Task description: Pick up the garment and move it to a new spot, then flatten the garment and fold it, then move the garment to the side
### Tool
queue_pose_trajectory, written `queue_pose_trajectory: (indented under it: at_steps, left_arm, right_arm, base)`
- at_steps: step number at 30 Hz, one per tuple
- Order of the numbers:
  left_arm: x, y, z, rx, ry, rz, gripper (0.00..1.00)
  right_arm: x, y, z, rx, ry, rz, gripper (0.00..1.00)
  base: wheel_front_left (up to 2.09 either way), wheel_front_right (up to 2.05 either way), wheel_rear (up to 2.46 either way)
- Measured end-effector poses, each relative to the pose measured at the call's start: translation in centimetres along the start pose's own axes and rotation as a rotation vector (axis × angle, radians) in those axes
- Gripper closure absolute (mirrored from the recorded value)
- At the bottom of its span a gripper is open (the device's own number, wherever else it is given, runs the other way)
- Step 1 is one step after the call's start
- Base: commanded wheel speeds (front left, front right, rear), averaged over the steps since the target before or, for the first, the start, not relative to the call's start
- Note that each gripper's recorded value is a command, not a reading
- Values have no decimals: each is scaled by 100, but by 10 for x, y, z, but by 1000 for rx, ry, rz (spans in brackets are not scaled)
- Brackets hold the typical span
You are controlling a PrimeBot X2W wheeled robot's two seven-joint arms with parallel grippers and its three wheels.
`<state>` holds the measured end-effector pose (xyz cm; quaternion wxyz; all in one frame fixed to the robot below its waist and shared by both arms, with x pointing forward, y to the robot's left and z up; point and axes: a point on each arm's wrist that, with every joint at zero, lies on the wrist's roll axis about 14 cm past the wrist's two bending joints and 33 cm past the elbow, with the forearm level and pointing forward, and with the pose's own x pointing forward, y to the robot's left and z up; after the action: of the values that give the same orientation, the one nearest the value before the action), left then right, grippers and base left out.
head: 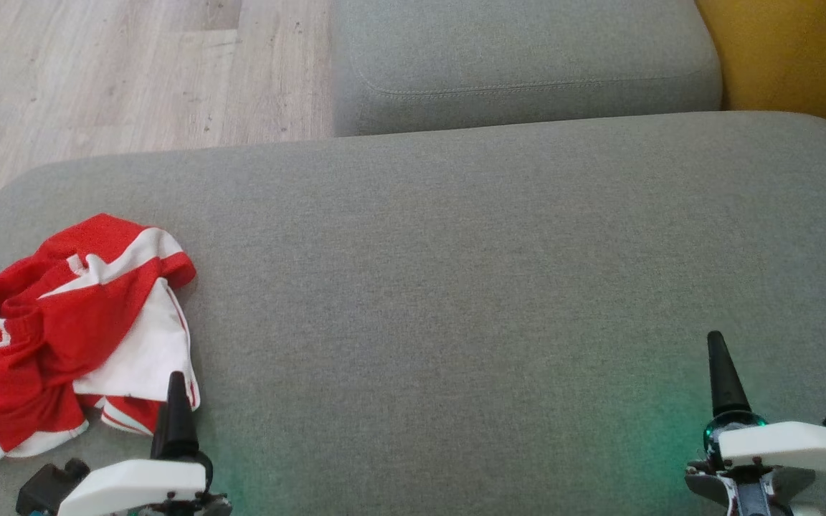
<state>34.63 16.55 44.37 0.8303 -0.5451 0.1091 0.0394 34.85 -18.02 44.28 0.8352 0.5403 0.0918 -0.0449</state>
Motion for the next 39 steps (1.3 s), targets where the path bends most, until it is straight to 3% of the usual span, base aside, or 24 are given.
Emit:
queue_pose_trajectory:
  at_steps: [39]
  left_arm:
    - [-6, -44, -7, 508, -71, -121, 0]
  right_arm:
    - [-1, 46, -25, -512, 12, 169, 0]
  base:
    - [0, 0, 0]
